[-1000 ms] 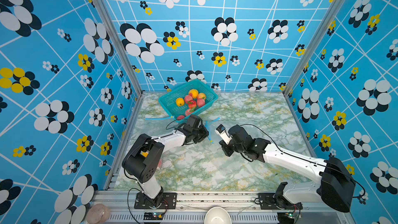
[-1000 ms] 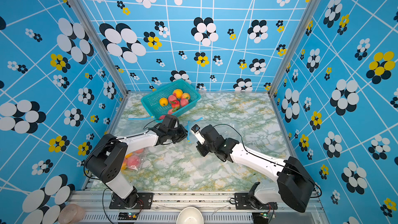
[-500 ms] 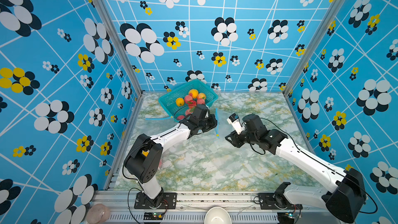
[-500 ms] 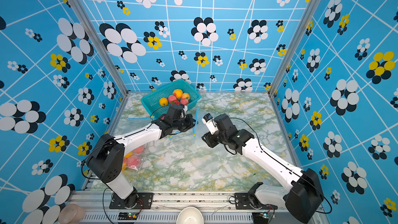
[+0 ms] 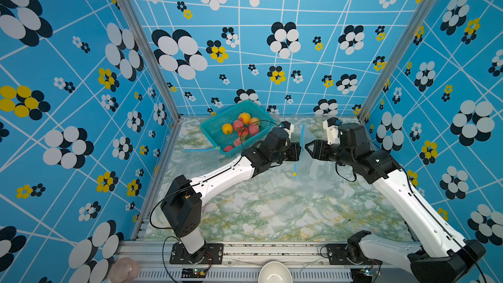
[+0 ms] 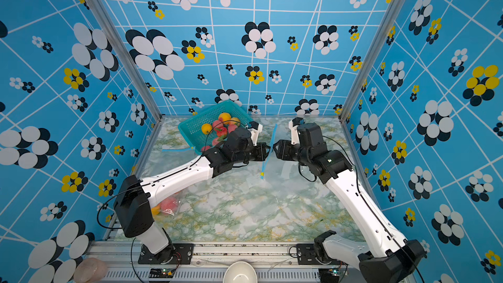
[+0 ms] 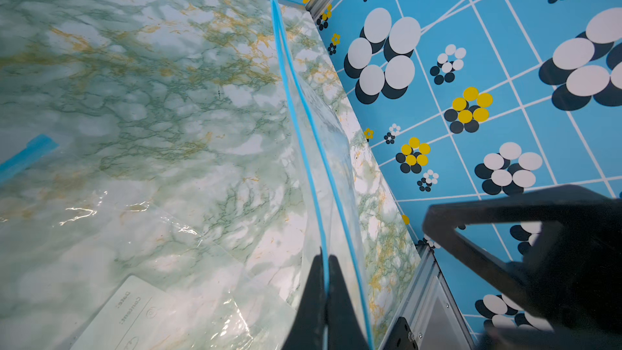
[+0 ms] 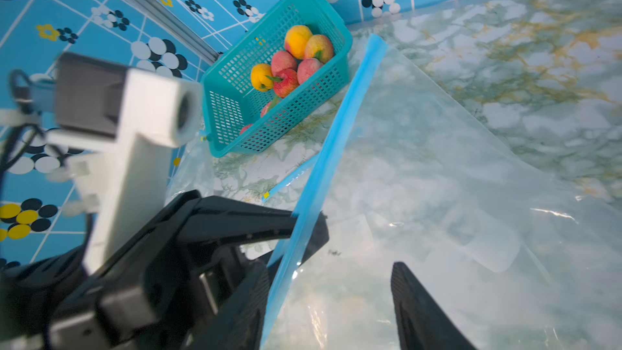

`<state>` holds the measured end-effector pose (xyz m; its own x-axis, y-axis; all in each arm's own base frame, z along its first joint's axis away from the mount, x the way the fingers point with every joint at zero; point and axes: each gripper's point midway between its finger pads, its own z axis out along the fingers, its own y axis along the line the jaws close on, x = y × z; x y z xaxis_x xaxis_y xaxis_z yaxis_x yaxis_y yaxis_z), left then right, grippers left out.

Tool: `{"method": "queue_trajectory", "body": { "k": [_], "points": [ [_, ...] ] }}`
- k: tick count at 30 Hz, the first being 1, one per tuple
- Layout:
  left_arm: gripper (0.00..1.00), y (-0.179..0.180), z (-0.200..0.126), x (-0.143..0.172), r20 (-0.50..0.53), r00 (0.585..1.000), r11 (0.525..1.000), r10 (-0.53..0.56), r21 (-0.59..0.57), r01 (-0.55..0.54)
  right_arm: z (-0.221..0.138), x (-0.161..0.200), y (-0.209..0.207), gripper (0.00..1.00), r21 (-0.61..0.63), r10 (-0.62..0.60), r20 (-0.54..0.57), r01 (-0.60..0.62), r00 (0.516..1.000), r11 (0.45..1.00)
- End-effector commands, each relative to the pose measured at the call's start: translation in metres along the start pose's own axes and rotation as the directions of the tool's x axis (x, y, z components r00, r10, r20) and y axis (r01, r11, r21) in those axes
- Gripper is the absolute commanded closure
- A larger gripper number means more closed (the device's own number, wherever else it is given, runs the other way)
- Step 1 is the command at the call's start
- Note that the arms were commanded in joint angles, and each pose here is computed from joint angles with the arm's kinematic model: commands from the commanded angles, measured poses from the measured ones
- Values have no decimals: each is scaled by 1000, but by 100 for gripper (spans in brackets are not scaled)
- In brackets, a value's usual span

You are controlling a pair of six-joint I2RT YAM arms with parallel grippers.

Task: Place the peach in a zip-top bag and seal the zipper
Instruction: Open the zipper food storage bag.

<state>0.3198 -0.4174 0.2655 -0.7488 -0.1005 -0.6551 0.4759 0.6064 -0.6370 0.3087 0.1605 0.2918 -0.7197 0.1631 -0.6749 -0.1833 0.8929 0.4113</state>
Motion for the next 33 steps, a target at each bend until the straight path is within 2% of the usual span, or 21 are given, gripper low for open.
{"method": "queue_trajectory", "body": {
  "k": [1,9,16,26,33],
  "points": [
    [100,-20,-6,-13,55,988,990,142,-23,-141,-9,-2,-4,39,35,84,-8,-84,996,996],
    [100,-43,10,3,20,973,973,230,-6,-229,-13,8,-24,40,145,76,-36,-70,996,987],
    [100,-53,19,13,0,965,965,262,10,-262,-21,2,-38,40,225,59,-4,-57,998,973],
    [100,-57,25,26,-14,960,960,279,5,-279,-21,-15,-39,41,219,96,63,-108,993,970],
    [100,-56,22,25,-7,954,954,298,-8,-298,-8,-18,-52,48,251,118,62,-129,991,959]
  ]
}}
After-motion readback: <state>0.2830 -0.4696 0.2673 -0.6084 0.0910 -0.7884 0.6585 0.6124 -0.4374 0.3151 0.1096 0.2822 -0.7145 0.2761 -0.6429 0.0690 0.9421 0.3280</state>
